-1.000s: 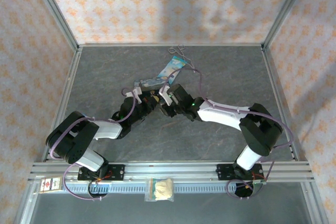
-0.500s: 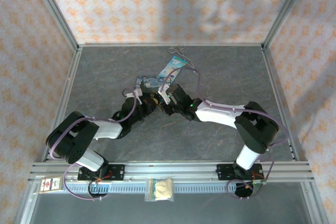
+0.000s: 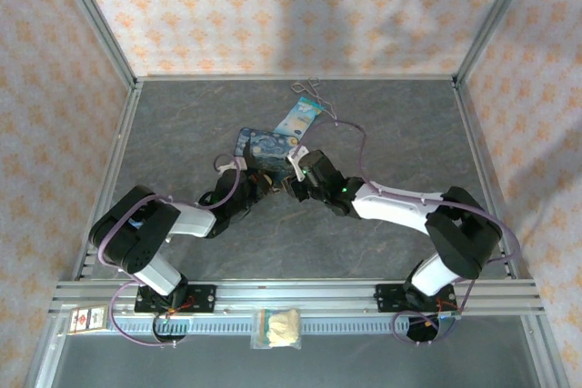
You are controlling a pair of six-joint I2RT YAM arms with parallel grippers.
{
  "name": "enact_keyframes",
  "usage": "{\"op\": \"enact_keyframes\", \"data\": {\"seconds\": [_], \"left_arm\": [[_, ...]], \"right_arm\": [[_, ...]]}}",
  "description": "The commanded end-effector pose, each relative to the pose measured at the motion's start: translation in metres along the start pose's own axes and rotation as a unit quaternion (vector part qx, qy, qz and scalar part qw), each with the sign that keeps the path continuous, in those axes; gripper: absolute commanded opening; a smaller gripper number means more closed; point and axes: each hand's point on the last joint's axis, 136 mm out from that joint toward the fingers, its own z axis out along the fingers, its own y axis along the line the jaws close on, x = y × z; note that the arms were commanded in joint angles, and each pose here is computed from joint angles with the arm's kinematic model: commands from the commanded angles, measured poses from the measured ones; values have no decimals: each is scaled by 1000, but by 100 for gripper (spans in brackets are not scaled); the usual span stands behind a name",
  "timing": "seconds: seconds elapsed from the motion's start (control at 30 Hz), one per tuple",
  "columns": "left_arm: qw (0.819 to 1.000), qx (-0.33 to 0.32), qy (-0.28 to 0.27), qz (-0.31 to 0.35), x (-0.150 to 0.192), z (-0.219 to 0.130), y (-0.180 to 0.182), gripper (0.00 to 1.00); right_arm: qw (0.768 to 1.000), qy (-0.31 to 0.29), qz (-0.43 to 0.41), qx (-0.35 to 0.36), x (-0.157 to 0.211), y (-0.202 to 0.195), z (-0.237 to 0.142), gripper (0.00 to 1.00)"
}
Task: Unlock a padlock with a key
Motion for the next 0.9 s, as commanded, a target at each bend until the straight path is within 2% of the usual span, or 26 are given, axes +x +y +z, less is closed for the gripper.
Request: {"op": "enact_keyframes", "data": {"seconds": [0.0,0.13,0.23,0.37,0.57,0.87], "left_arm": [[1000,-21,15,-5,13,1,17,0],[999,-31,38,4,23,3,23,0],[998,-26,50,-11,27,2,24,0],[996,3,73,-52,30,1,9,0],[994,33,85,-54,23,-2,-20,0],[993,63,84,-62,13,-8,-43,0]], "right_arm": [[999,-33,17,15,-16,-7,-7,37],[1000,-26,13,6,-15,-4,-6,37],[1000,-5,4,-22,0,5,-3,37],[998,13,-9,-64,19,18,-2,36],[992,37,-28,-117,30,36,2,35],[992,64,-78,-80,38,24,27,35]]}}
